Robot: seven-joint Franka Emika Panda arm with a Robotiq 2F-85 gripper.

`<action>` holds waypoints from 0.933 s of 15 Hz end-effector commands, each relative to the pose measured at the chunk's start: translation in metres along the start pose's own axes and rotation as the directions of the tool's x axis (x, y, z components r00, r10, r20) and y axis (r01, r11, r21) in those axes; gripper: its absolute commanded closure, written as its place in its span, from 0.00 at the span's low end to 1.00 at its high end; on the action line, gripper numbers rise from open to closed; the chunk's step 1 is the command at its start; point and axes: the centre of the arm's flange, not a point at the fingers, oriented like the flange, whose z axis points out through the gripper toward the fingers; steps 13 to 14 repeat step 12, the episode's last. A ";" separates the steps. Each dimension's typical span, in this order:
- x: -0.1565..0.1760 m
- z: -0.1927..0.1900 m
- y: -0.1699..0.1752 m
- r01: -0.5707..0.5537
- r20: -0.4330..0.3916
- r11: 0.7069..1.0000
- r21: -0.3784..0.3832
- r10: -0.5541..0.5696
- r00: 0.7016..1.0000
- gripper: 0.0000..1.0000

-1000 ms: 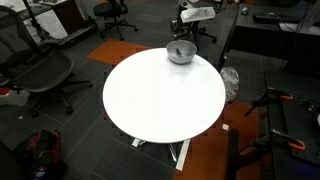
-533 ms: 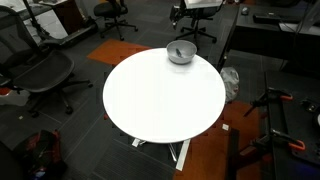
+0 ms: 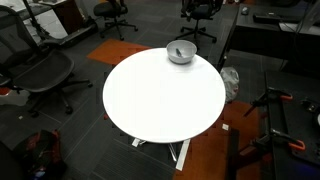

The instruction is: Put the marker in the bowl

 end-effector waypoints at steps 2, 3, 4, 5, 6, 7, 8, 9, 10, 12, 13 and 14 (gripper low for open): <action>-0.048 -0.032 0.017 0.062 0.019 0.998 0.003 -0.062 0.998 0.00; -0.022 -0.016 0.007 0.024 0.008 1.000 0.001 -0.024 1.000 0.00; -0.025 -0.019 0.008 0.026 0.008 1.000 0.003 -0.026 1.000 0.00; -0.025 -0.019 0.008 0.025 0.007 1.000 0.004 -0.025 1.000 0.00; -0.024 -0.018 0.008 0.025 0.008 1.000 0.002 -0.025 1.000 0.00; -0.024 -0.015 0.009 0.024 0.011 1.000 -0.001 -0.024 1.000 0.00; -0.024 -0.014 0.009 0.024 0.013 1.000 -0.002 -0.024 1.000 0.00; -0.024 -0.013 0.009 0.024 0.014 1.000 -0.003 -0.024 1.000 0.00; -0.024 -0.013 0.009 0.024 0.014 1.000 -0.003 -0.024 1.000 0.00; -0.024 -0.013 0.009 0.024 0.014 1.000 -0.003 -0.024 1.000 0.00; -0.024 -0.013 0.009 0.024 0.014 1.000 -0.003 -0.024 1.000 0.00; -0.024 -0.013 0.009 0.024 0.014 1.000 -0.003 -0.024 1.000 0.00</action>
